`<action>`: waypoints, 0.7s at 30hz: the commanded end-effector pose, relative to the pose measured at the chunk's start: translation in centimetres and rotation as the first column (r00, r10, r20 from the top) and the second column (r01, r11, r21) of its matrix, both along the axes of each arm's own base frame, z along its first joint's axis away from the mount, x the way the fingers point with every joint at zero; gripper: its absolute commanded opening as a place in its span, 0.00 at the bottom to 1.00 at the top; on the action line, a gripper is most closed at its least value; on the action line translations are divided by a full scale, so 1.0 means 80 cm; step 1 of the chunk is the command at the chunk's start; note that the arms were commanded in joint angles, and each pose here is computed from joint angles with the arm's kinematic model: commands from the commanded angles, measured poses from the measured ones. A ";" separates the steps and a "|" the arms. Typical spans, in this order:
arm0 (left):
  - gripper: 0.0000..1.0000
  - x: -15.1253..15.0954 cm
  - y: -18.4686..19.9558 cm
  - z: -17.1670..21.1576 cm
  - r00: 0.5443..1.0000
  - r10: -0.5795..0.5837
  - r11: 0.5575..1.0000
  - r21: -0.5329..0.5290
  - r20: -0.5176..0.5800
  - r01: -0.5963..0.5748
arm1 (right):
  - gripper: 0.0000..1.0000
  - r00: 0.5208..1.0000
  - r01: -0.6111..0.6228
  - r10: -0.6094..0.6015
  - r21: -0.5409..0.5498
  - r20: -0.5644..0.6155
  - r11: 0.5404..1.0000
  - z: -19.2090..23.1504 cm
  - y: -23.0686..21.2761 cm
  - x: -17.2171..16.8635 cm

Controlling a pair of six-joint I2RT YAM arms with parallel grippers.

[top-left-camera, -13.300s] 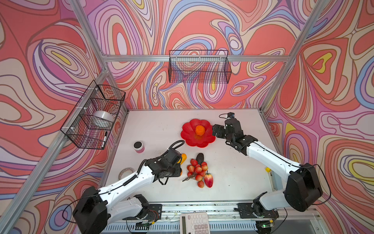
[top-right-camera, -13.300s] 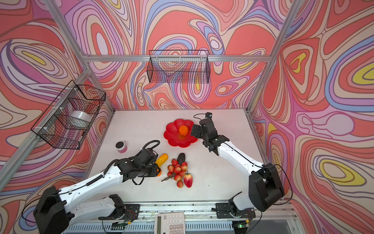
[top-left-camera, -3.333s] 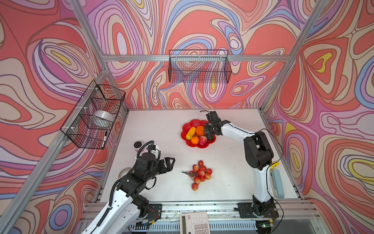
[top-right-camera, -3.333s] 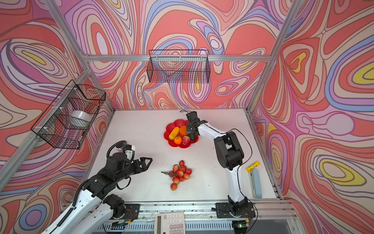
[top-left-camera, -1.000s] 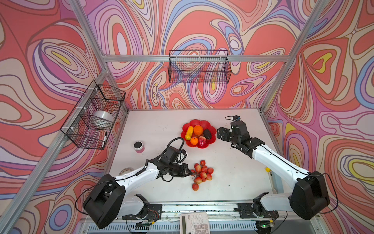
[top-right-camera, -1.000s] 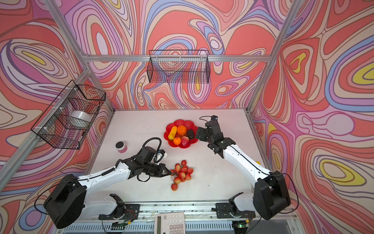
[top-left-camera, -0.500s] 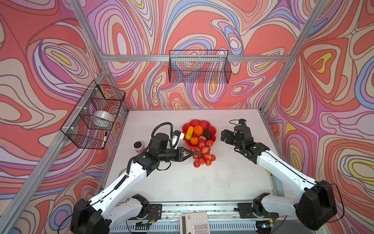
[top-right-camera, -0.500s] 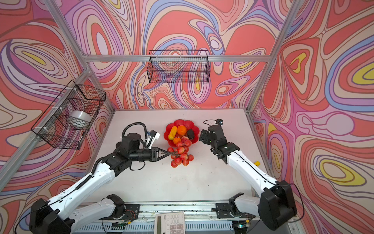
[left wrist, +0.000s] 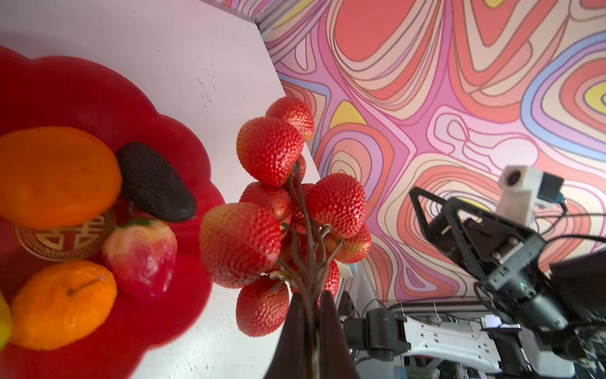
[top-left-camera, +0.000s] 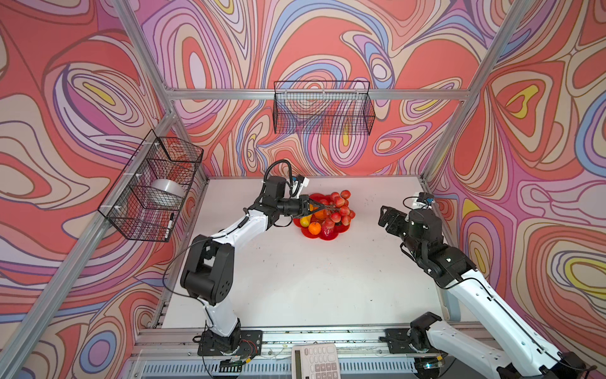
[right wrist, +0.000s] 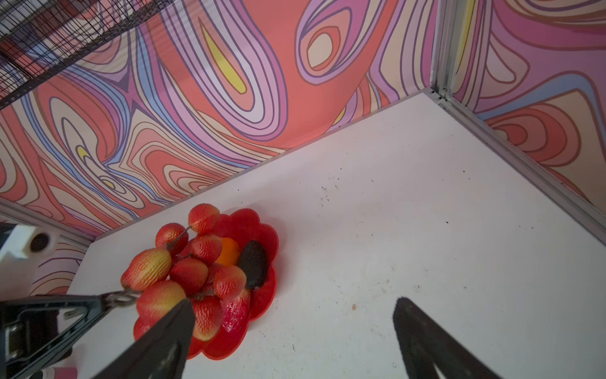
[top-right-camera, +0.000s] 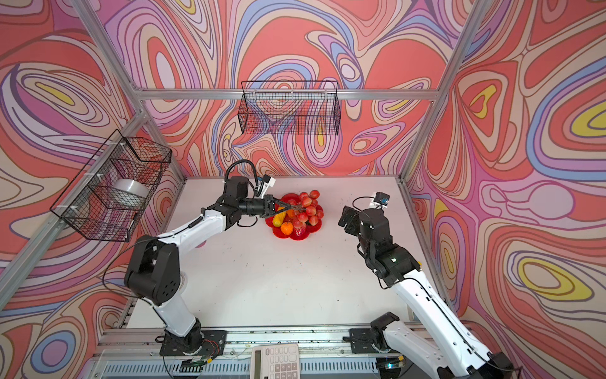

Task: Place and organize the fake fruits in the fruit bowl
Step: 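Lift the lychee bunch and lay it over the bowl with the left gripper, then release the lychees and withdraw the left gripper from the bowl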

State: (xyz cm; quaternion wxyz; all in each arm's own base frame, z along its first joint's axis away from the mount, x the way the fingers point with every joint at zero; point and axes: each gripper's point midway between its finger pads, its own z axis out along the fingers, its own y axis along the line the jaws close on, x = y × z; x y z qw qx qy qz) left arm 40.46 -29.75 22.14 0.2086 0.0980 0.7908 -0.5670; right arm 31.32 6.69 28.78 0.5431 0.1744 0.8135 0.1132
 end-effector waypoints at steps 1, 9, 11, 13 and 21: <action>0.00 0.027 -0.007 0.027 0.998 -0.031 0.994 -0.106 0.057 0.037 | 0.98 0.999 0.035 -0.035 -0.021 -0.027 0.999 -0.004 -0.013 -0.012; 0.00 0.039 0.004 -0.046 1.000 0.007 1.000 0.027 -0.009 -0.007 | 0.98 0.999 0.041 -0.041 -0.020 -0.027 0.999 -0.003 -0.016 -0.016; 0.00 0.035 0.007 -0.058 1.000 0.009 0.998 0.061 -0.021 -0.008 | 0.98 0.999 0.037 -0.038 -0.020 -0.033 0.999 -0.005 -0.015 -0.015; 0.00 0.033 0.011 -0.071 0.999 0.012 0.996 0.092 -0.038 -0.008 | 0.98 0.998 0.038 -0.038 -0.020 -0.040 0.999 -0.009 -0.014 -0.013; 0.10 0.030 0.020 -0.116 0.996 0.022 0.981 0.193 -0.089 -0.004 | 0.98 0.998 0.031 -0.031 -0.006 -0.048 0.999 -0.017 -0.009 -0.008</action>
